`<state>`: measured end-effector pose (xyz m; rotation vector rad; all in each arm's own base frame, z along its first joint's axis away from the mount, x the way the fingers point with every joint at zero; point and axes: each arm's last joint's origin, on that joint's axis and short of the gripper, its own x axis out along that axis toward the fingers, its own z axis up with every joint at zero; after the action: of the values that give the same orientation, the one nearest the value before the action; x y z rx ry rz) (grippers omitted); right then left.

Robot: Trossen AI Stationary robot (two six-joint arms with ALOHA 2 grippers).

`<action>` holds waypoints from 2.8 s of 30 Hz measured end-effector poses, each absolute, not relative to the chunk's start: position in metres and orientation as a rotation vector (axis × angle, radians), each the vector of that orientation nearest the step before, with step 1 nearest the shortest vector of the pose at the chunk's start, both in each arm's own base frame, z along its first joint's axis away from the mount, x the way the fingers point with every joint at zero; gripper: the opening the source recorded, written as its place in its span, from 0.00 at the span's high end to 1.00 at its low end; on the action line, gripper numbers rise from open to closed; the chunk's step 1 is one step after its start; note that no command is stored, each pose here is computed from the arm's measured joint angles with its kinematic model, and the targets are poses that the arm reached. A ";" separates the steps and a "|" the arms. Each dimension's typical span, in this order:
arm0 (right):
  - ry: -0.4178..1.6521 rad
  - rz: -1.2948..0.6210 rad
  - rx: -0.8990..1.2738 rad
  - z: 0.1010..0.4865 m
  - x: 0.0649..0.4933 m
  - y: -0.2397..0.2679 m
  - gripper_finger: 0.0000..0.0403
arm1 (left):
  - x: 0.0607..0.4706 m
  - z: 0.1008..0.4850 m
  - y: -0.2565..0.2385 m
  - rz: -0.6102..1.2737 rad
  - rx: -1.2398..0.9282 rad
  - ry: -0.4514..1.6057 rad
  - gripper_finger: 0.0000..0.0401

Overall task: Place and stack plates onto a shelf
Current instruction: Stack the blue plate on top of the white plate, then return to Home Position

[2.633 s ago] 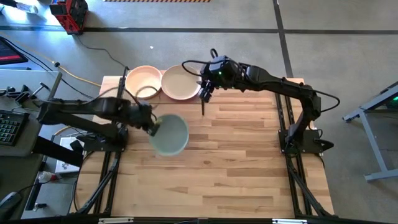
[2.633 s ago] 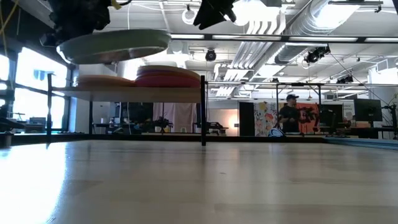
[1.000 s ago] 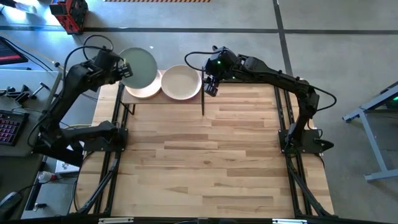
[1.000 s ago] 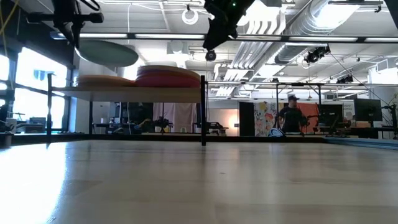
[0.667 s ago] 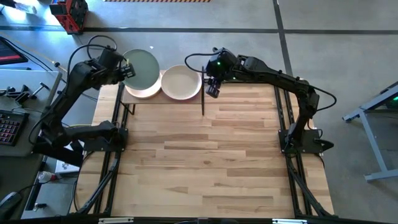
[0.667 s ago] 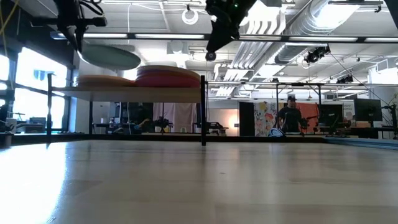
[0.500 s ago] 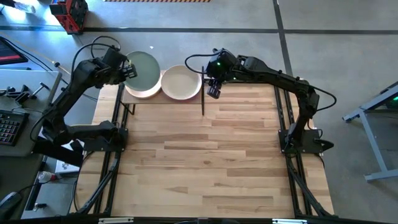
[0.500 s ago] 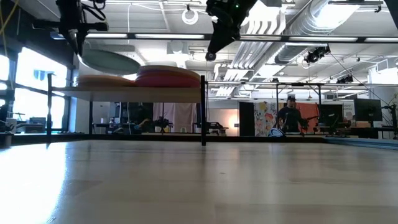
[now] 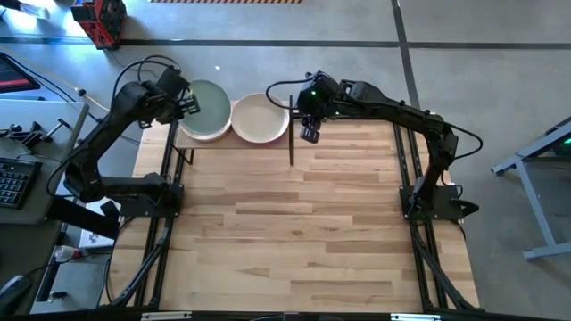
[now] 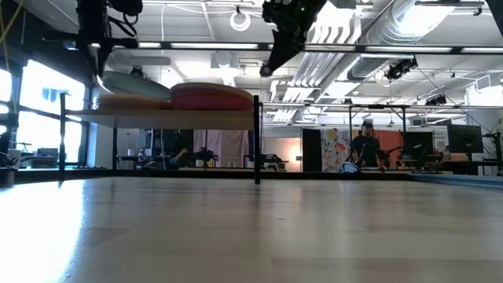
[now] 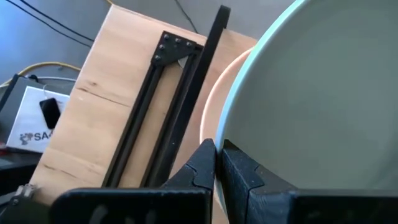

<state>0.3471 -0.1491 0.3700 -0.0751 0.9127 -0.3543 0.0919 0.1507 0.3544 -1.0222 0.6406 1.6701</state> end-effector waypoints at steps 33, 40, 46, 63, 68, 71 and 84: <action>0.944 -0.307 -0.063 0.368 0.345 -0.147 0.67 | 0.099 0.346 0.161 1.643 -1.024 0.733 0.89; 0.944 -0.307 -0.063 0.368 0.345 -0.147 0.67 | 0.092 0.344 0.159 1.656 -1.037 0.810 0.85; 0.944 -0.307 -0.063 0.368 0.345 -0.147 0.67 | 0.091 0.343 0.157 1.599 -1.069 0.852 0.84; 1.038 -0.226 0.196 0.348 0.327 -0.157 0.67 | 0.148 0.363 0.117 1.150 -0.694 0.735 0.84; 1.126 -0.335 0.395 0.296 0.316 -0.157 0.67 | 0.177 0.372 0.094 0.867 -0.443 0.712 0.84; 1.117 -0.356 0.505 0.272 0.313 -0.143 0.67 | 0.184 0.373 0.079 0.765 -0.369 0.732 0.84; 0.768 -0.265 0.505 0.298 0.353 -0.063 0.67 | 0.140 0.322 0.031 0.430 -0.288 0.635 0.84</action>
<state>0.3530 -0.0629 0.2976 0.5046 0.7683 -0.2645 0.1402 0.0311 0.3216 -0.2882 0.6349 0.4298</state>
